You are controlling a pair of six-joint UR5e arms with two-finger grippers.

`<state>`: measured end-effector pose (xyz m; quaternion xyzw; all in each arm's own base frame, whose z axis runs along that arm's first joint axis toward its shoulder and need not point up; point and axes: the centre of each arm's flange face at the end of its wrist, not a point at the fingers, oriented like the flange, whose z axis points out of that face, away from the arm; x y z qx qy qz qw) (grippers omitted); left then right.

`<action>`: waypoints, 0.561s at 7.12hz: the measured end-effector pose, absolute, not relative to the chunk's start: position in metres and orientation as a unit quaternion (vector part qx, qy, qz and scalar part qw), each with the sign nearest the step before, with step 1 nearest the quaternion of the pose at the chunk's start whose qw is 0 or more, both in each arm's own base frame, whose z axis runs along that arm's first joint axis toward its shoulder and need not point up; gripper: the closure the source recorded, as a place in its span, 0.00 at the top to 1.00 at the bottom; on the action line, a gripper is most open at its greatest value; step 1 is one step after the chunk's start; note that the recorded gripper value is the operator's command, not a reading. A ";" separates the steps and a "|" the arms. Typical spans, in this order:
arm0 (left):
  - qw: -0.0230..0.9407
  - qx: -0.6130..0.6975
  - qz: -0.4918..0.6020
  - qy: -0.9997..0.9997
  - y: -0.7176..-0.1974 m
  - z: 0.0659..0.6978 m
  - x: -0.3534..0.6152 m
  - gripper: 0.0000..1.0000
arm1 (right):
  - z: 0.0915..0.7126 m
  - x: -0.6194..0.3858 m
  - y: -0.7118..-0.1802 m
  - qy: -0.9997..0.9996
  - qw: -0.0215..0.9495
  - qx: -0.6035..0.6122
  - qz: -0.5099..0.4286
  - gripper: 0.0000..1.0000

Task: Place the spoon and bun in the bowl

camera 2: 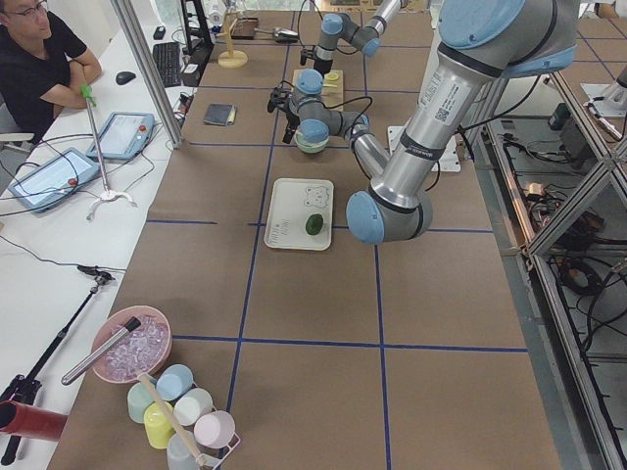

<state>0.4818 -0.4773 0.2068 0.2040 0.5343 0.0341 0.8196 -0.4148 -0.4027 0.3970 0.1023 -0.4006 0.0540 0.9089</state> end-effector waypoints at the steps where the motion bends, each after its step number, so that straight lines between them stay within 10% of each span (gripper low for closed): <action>1: 0.820 0.204 0.034 0.534 -0.477 0.207 0.482 0.99 | 0.397 -0.414 -0.404 -0.400 0.909 0.105 0.055 0.06; 4: 0.820 0.204 0.034 0.534 -0.477 0.207 0.482 0.99 | 0.393 -0.412 -0.405 -0.403 0.907 0.107 0.057 0.00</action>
